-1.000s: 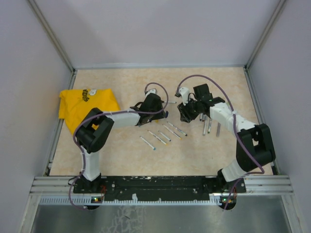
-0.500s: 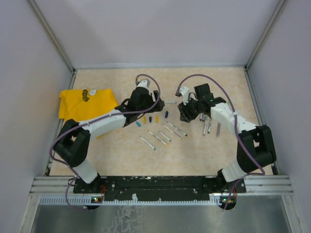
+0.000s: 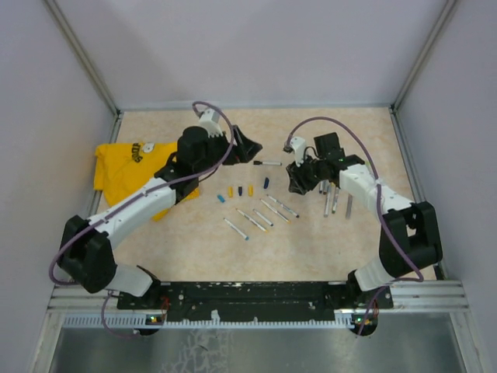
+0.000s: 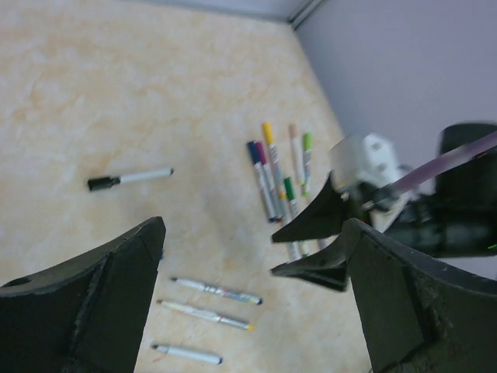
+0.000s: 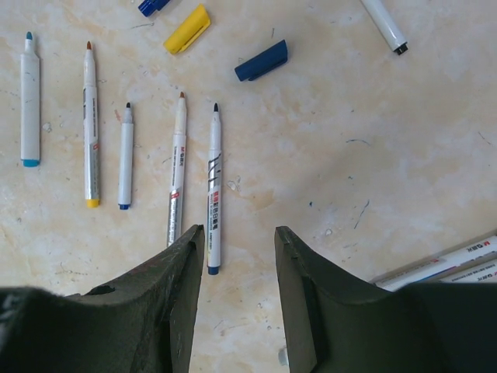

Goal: Open the pen caps
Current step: Place the pen cap at the center of the board, then pick up the pen from the center of the board.

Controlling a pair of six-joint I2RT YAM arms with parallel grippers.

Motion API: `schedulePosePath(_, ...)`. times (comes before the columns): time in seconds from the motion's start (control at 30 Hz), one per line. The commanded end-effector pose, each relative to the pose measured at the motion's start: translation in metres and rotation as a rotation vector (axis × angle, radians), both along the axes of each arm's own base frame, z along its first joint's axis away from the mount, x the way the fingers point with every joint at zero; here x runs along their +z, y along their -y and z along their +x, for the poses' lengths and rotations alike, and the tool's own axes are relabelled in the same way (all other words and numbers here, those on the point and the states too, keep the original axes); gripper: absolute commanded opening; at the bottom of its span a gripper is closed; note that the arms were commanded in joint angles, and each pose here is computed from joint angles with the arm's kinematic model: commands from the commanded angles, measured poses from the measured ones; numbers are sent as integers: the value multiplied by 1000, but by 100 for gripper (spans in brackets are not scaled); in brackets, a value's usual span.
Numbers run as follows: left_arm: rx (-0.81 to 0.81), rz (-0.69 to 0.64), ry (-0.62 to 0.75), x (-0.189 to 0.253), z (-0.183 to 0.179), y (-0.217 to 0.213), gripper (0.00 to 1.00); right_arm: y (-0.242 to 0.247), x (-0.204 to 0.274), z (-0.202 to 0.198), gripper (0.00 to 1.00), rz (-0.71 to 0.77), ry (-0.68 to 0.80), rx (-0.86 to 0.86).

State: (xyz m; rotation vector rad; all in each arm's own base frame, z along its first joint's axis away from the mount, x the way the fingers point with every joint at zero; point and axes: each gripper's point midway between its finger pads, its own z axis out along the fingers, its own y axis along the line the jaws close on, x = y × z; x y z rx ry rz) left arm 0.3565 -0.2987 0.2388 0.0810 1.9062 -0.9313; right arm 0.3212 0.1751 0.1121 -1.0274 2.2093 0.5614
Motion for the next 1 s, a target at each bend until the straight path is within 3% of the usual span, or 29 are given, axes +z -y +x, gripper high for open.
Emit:
schedulePosePath(0.0,35,-135,81,107,-5,9,100,3,24,4,42,42,70,1)
schedulePosePath(0.23,73,-256,133,177,-34,7,100,5,27,3,42,67,76,13)
schedulePosePath(0.5,24,-307,215,216,-43,8,100,12,15,5,42,57,62,19)
schedulePosePath(0.8,-45,-324,211,219,-54,16,100,17,21,8,42,56,84,8)
schedulePosePath(0.97,-61,-232,325,187,-64,3,100,15,30,8,42,89,97,11)
